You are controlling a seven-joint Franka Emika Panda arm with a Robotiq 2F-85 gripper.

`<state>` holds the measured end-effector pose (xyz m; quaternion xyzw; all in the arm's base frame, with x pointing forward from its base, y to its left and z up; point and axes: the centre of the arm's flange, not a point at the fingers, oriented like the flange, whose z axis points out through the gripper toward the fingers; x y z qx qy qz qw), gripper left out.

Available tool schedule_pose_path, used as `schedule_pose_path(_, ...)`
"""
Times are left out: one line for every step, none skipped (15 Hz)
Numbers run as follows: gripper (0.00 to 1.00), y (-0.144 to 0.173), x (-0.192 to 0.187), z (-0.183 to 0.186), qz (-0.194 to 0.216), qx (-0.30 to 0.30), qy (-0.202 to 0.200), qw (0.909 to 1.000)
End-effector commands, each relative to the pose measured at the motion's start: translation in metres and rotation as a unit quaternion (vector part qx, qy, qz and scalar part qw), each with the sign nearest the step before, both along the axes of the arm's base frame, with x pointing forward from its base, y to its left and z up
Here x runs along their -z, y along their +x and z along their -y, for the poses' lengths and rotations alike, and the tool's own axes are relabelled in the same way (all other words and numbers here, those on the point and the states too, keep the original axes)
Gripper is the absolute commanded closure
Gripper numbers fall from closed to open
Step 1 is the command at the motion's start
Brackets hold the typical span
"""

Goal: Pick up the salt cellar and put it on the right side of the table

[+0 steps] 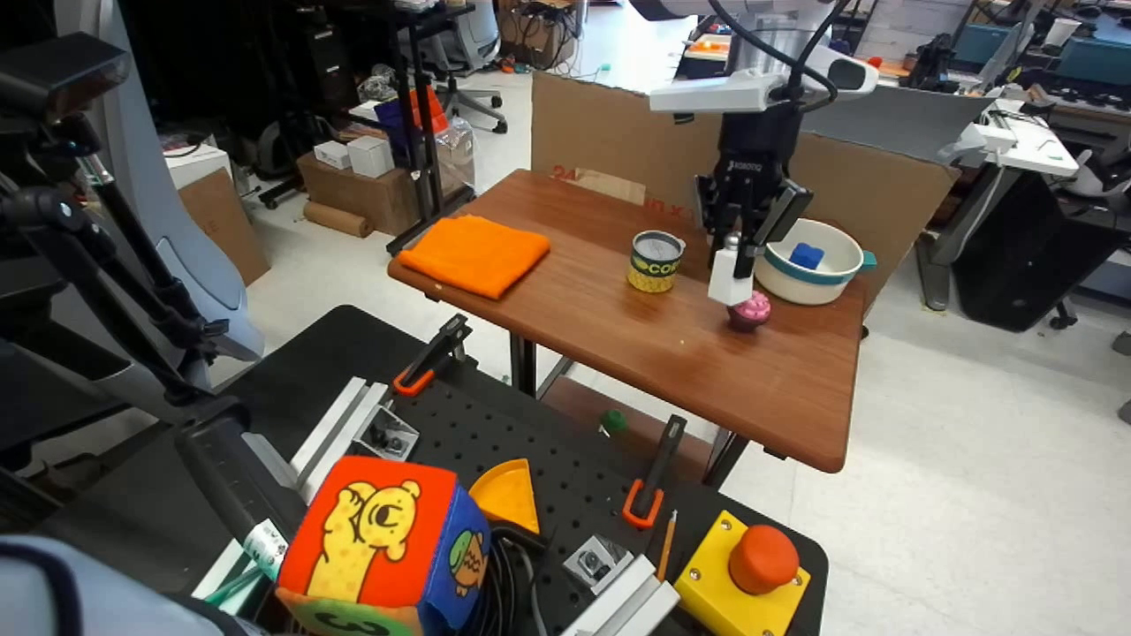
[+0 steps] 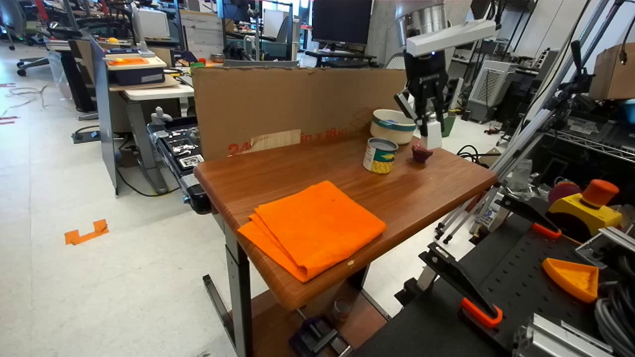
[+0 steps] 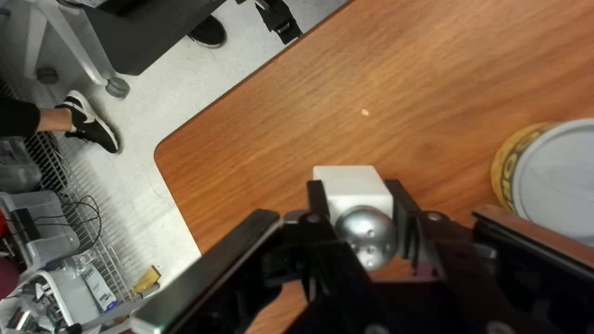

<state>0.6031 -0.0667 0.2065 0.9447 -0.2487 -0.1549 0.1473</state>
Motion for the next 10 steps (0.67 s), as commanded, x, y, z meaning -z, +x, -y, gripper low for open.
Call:
schedule_pose_path(0.90, -0.043, 0.004, -0.003, 0.001, -0.020, -0.012, 0.9997)
schedule_pose_path(0.90, -0.050, 0.007, -0.006, -0.001, -0.026, -0.010, 0.9996)
schedule_pose_path(0.90, -0.058, 0.010, -0.009, -0.005, -0.034, -0.008, 0.9994)
schedule_pose_path(0.90, -0.064, 0.014, -0.011, -0.006, -0.040, -0.010, 0.9991)
schedule_pose_path(0.90, -0.067, 0.018, -0.011, -0.006, -0.044, -0.011, 0.9989)
schedule_pose_path(0.90, -0.067, 0.022, -0.010, -0.005, -0.045, -0.015, 0.9989)
schedule_pose_path(0.90, -0.065, 0.026, -0.009, -0.008, -0.044, -0.017, 0.9989)
schedule_pose_path(0.90, -0.060, 0.029, -0.006, -0.002, -0.039, -0.020, 0.9990)
schedule_pose_path(0.90, -0.056, 0.030, -0.004, 0.003, -0.036, -0.020, 0.9992)
schedule_pose_path(0.90, -0.052, 0.029, -0.003, 0.009, -0.033, -0.018, 0.9993)
